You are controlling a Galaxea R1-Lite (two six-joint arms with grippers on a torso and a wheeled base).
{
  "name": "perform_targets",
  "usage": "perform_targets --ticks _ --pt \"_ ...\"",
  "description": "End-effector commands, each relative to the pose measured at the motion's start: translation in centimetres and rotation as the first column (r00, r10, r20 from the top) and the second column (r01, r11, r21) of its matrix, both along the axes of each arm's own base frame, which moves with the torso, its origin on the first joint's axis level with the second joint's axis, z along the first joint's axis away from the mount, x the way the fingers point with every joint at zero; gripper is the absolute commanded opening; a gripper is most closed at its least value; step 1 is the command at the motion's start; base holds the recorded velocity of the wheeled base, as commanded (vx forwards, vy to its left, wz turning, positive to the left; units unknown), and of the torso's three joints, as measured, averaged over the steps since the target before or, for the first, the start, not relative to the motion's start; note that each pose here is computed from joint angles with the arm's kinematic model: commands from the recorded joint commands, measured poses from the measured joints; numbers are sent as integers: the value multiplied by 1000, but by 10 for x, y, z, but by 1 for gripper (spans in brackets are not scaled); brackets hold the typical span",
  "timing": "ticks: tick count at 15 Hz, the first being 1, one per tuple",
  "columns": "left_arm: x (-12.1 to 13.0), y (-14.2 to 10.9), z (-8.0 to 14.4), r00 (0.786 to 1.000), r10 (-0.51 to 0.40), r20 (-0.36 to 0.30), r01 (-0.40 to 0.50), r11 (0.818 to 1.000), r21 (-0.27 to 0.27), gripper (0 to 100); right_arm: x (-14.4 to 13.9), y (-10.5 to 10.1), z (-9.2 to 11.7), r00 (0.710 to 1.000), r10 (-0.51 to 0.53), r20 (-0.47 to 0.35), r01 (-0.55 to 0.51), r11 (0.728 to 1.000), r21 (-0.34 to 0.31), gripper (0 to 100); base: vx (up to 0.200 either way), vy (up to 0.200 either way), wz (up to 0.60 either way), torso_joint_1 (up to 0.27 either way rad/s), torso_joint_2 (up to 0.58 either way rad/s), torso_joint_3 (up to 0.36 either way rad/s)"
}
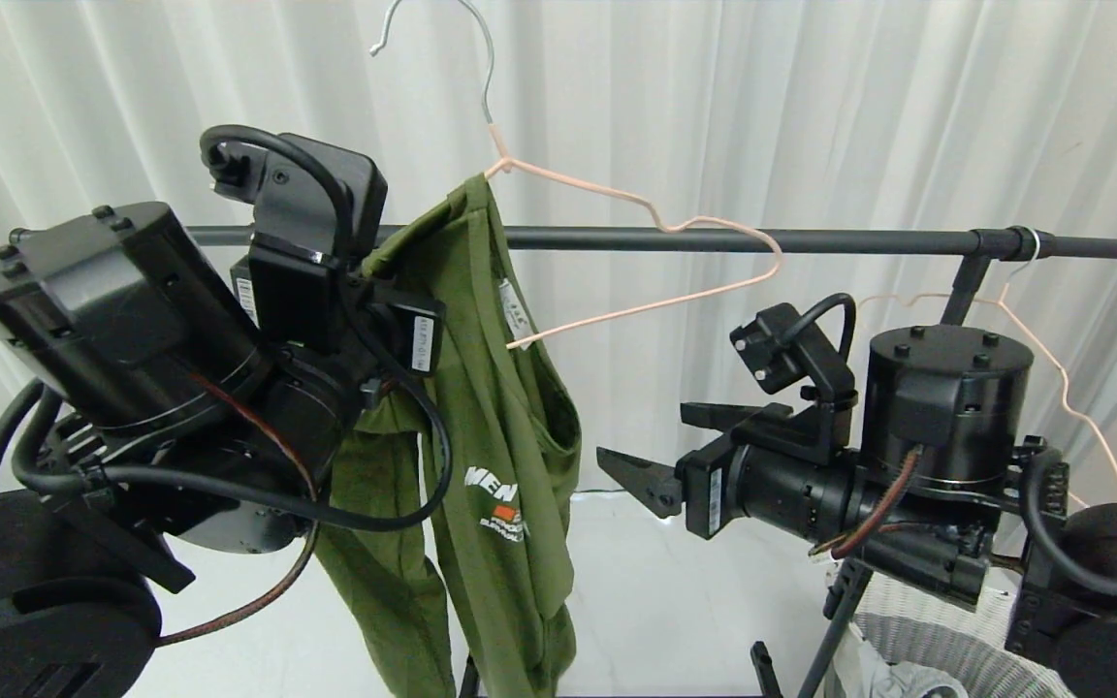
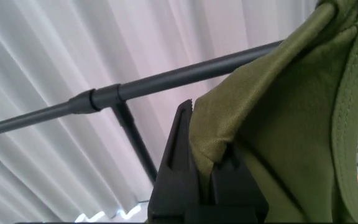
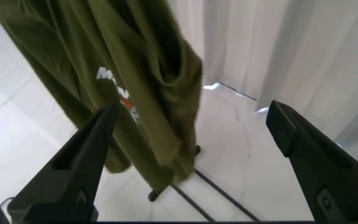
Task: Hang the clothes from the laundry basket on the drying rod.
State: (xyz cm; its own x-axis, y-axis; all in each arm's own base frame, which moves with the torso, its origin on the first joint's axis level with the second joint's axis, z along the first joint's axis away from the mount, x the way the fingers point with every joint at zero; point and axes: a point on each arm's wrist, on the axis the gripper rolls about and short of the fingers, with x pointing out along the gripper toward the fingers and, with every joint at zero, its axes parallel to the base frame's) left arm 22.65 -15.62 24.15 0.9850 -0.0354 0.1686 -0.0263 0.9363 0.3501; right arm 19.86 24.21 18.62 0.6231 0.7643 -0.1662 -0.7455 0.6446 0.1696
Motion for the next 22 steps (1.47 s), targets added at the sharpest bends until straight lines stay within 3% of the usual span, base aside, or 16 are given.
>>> perform_targets --ticks 1,5,11,15,19,20,22 --pt "-4 -6 1 1000 -29 2 29 999 -17 0 9 17 -14 1000 -3 1 3 1000 1 100 0 0 0 0 0 0" --pt "-10 -7 4 999 -45 12 45 999 -31 0 21 24 -13 999 -43 5 43 999 33 100 0 0 0 0 0 0" --pt "-11 -6 5 998 -54 41 56 998 -43 0 50 3 -37 986 -158 -58 157 987 -14 100 0 0 0 0 0 0" --pt "-11 -5 5 998 -52 43 54 998 -44 0 61 -12 -40 970 -236 -51 234 972 -35 100 0 0 0 0 0 0" --pt "-10 -5 2 998 -50 32 52 998 -41 0 57 -17 -38 969 -241 -48 240 970 -34 100 0 0 0 0 0 0" --pt "-10 -3 -1 999 -46 25 46 998 -34 0 56 -18 -35 970 -240 -39 239 971 -31 0 0 0 0 0 0 0" --pt "-10 -1 -5 999 -40 13 40 999 -25 0 56 -22 -29 968 -249 -22 248 968 -21 0 0 0 0 0 0 0"
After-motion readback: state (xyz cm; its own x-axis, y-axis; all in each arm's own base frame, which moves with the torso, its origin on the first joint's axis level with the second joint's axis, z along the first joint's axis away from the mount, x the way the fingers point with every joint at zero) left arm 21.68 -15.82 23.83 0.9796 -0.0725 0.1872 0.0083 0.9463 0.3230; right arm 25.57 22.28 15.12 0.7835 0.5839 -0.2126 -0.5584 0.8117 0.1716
